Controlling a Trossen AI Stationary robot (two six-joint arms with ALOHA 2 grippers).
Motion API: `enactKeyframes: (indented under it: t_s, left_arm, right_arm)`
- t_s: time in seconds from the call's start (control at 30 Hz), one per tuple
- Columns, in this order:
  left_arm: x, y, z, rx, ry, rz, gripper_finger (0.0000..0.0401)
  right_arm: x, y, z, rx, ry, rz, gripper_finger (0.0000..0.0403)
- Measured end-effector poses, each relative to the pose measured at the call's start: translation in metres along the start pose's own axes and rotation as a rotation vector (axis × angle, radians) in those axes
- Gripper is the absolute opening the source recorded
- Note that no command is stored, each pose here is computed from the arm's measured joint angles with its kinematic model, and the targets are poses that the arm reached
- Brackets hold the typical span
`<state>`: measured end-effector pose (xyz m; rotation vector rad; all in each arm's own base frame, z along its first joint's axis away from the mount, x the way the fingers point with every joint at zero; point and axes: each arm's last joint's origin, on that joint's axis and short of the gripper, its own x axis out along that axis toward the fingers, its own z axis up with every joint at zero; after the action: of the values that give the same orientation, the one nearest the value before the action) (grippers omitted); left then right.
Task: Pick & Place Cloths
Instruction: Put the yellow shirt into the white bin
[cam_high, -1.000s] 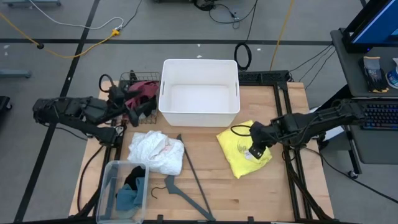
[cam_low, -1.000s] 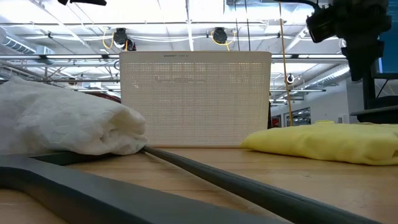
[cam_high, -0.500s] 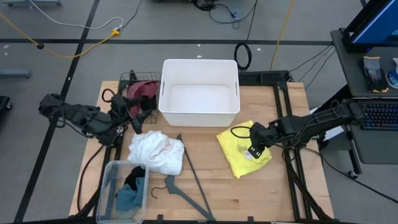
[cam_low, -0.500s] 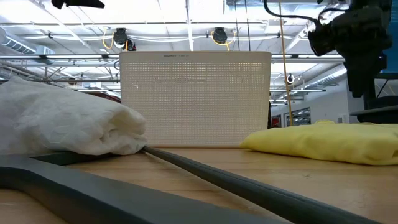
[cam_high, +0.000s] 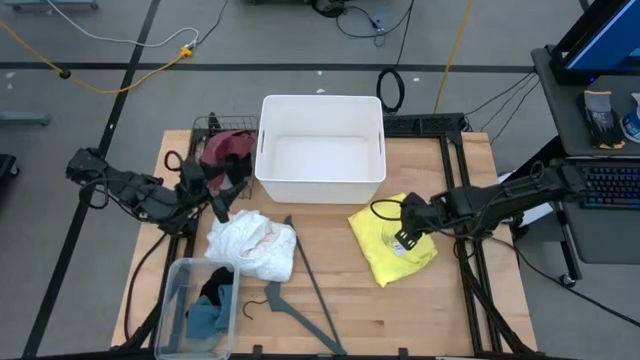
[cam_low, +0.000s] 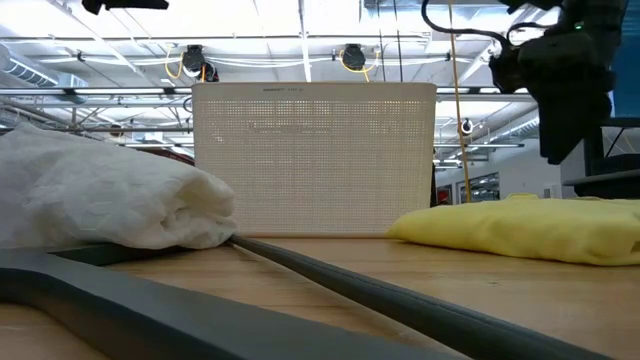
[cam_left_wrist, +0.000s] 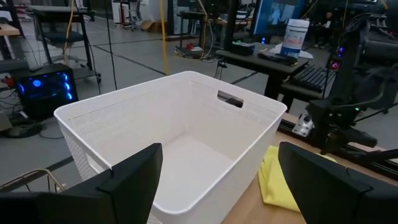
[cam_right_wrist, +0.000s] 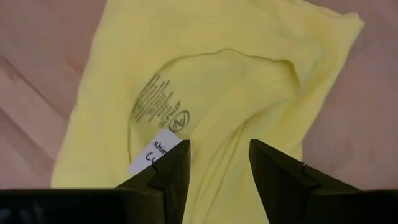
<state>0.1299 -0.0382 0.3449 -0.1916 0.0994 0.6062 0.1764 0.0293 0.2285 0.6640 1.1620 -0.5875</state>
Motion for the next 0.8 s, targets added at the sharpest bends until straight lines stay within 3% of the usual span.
enactKeyframes:
  t_s: [0.47, 0.8]
  left_arm:
    - [-0.002, -0.002, -0.001, 0.027, 0.004, -0.020, 0.0326]
    - [-0.002, -0.002, -0.001, 0.031, 0.001, -0.015, 0.0326]
  right_arm:
    - [0.001, -0.002, 0.009, 0.138, -0.024, 0.017, 0.0280]
    - [0.019, -0.002, 0.019, 0.223, 0.033, -0.054, 0.0288]
